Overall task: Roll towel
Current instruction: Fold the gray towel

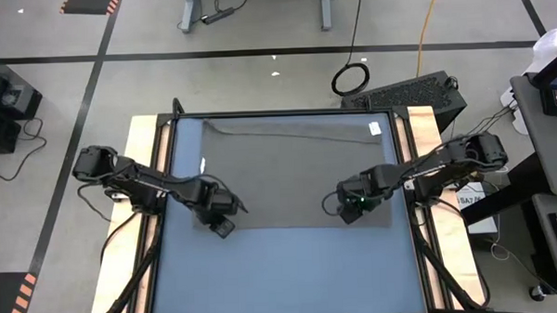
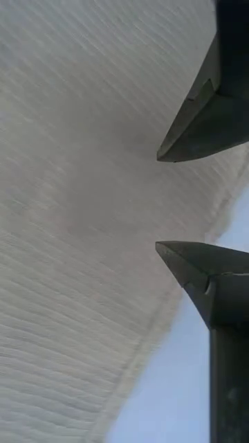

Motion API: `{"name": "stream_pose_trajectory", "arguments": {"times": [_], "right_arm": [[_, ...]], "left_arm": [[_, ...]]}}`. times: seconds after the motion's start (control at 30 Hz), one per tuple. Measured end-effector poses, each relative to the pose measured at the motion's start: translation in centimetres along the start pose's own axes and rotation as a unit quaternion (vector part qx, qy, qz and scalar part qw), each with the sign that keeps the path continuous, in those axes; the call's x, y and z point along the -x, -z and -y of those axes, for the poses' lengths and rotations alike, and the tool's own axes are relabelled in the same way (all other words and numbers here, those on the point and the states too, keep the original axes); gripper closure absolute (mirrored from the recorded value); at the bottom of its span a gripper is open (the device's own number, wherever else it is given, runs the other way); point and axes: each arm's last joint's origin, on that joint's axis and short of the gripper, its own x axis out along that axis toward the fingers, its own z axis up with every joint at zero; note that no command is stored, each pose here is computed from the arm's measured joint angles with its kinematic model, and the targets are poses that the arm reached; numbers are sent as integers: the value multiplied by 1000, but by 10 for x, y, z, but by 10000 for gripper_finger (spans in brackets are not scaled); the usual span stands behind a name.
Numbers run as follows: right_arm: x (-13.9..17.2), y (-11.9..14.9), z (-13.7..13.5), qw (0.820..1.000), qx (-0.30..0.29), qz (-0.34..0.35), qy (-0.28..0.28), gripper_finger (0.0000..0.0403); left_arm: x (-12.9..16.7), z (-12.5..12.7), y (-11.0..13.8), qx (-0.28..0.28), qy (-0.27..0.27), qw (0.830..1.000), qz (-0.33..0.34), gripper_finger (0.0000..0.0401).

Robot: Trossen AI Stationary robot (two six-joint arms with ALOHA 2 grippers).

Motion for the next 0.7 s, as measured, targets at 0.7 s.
{"name": "stream_pose_trajectory", "arguments": {"times": [0.7], "right_arm": [[14, 24, -27, 993, -79, 75, -48, 218]], "left_arm": [[23, 33, 14, 14, 56, 997, 52, 271]]}}
